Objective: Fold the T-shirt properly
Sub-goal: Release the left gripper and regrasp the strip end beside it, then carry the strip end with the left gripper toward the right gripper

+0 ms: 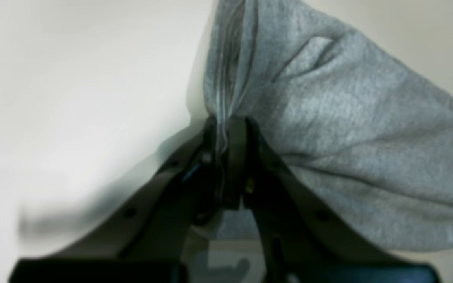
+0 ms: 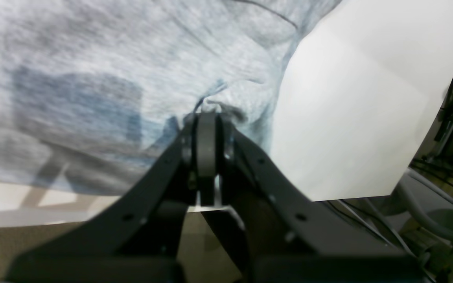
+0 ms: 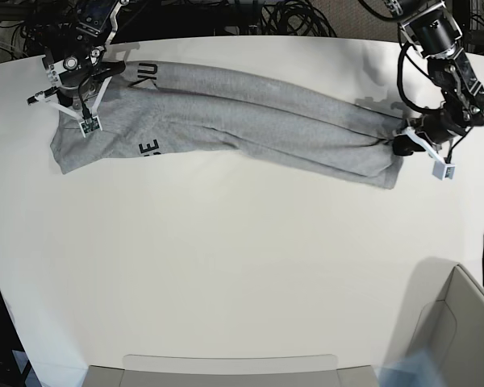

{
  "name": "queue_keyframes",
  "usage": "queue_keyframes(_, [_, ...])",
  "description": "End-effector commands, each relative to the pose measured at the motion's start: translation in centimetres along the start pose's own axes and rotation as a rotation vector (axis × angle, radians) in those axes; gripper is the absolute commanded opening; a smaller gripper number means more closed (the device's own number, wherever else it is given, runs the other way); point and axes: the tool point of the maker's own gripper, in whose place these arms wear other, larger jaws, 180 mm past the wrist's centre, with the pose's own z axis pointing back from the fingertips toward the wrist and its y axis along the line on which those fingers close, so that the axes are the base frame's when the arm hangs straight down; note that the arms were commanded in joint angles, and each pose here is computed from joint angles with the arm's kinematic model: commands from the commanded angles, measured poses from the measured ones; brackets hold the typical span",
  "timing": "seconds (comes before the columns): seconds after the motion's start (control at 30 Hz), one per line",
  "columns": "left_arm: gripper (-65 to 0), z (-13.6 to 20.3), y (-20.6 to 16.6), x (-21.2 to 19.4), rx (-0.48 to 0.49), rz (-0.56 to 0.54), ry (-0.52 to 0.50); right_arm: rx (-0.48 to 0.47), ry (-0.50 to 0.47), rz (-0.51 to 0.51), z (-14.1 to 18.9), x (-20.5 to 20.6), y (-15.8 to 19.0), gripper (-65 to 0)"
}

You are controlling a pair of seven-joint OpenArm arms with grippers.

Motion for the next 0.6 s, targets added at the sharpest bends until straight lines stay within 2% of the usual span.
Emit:
queue_keyframes(0.0, [-65.0, 2.2, 5.4, -3.4, 0.22, 0.008, 0.213, -0.012, -0.011, 0.013, 0.3, 0.3, -0.4, -65.0])
queue_keyframes(0.17, [-65.0, 4.3, 7.6, -1.3, 0.267, 0.045, 0.139, -0.017, -0.021, 0.009, 0.4, 0.8, -0.6, -65.0])
queue_keyframes(0.4, [-65.0, 4.5, 6.9, 1.7, 0.259, 0.024, 0.083, -0.014, -0.023, 0.005, 0.4, 0.9, -0.5, -65.0])
queue_keyframes(0.57, [-65.0, 6.3, 5.3, 3.9, 0.299, -0.057, -0.011, -0.014, -0.023, 0.005, 0.4, 0.9, -0.5, -65.0])
